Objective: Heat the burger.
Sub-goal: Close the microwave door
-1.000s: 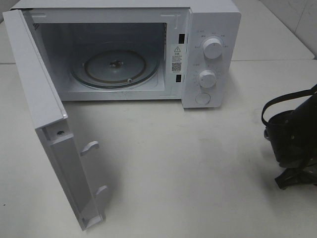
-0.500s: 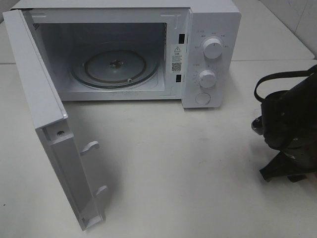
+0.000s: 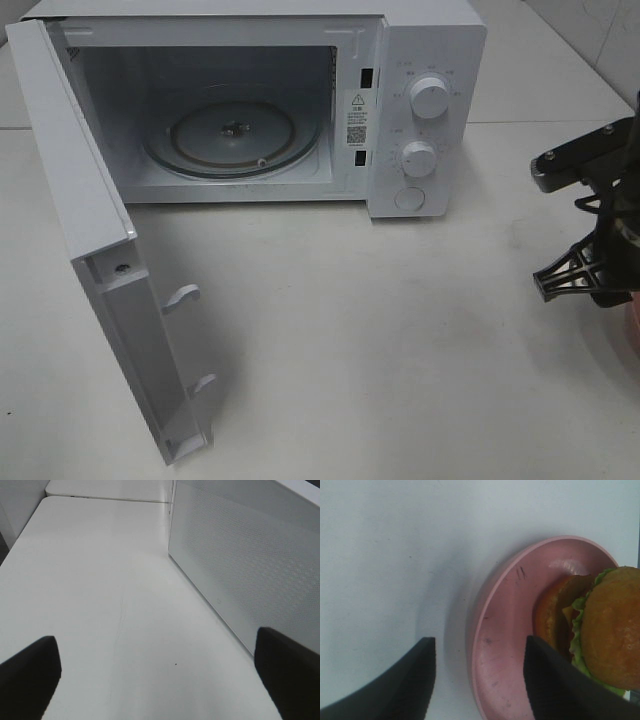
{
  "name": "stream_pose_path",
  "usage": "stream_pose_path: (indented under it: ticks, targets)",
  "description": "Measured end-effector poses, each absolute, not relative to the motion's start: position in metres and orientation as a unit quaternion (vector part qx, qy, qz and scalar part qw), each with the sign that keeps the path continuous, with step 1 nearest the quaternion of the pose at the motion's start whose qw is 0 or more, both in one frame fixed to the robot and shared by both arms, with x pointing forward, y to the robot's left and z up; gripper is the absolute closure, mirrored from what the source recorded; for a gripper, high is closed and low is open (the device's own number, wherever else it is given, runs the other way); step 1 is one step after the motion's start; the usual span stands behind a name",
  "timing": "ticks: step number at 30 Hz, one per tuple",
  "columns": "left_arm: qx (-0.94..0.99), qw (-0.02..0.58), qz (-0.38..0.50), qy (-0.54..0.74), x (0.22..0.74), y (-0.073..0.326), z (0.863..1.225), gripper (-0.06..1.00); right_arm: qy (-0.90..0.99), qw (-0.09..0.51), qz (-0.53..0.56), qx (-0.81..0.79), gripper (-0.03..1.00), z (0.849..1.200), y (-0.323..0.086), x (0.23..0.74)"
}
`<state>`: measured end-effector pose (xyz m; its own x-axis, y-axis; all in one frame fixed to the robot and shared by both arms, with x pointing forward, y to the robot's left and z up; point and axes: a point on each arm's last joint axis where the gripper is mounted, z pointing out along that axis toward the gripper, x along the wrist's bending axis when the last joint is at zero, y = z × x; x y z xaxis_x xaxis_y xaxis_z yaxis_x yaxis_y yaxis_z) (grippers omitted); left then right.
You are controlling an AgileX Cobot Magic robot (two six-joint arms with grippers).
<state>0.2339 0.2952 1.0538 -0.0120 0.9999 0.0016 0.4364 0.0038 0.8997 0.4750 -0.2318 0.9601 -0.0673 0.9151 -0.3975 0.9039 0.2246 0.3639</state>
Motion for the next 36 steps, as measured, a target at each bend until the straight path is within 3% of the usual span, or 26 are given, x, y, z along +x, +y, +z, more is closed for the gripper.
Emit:
stream_pose_path:
  ticks: [9, 19, 28, 36]
  targets:
    - [0.596, 0.373, 0.378, 0.603, 0.234, 0.295, 1.054, -0.03, 0.761, 0.241, 0.113, 0.592, 0.32, 1.007, -0.229, 0.447]
    - [0.596, 0.373, 0.378, 0.603, 0.234, 0.295, 1.054, -0.03, 0.773, 0.199, 0.191, 0.571, 0.29, 1.045, -0.233, 0.408]
    - [0.596, 0.373, 0.378, 0.603, 0.234, 0.295, 1.054, -0.03, 0.781, 0.184, 0.210, 0.559, 0.20, 1.064, -0.245, 0.373]
    - [0.596, 0.373, 0.378, 0.603, 0.234, 0.295, 1.054, -0.03, 0.776, 0.194, 0.219, 0.559, 0.20, 1.074, -0.262, 0.340]
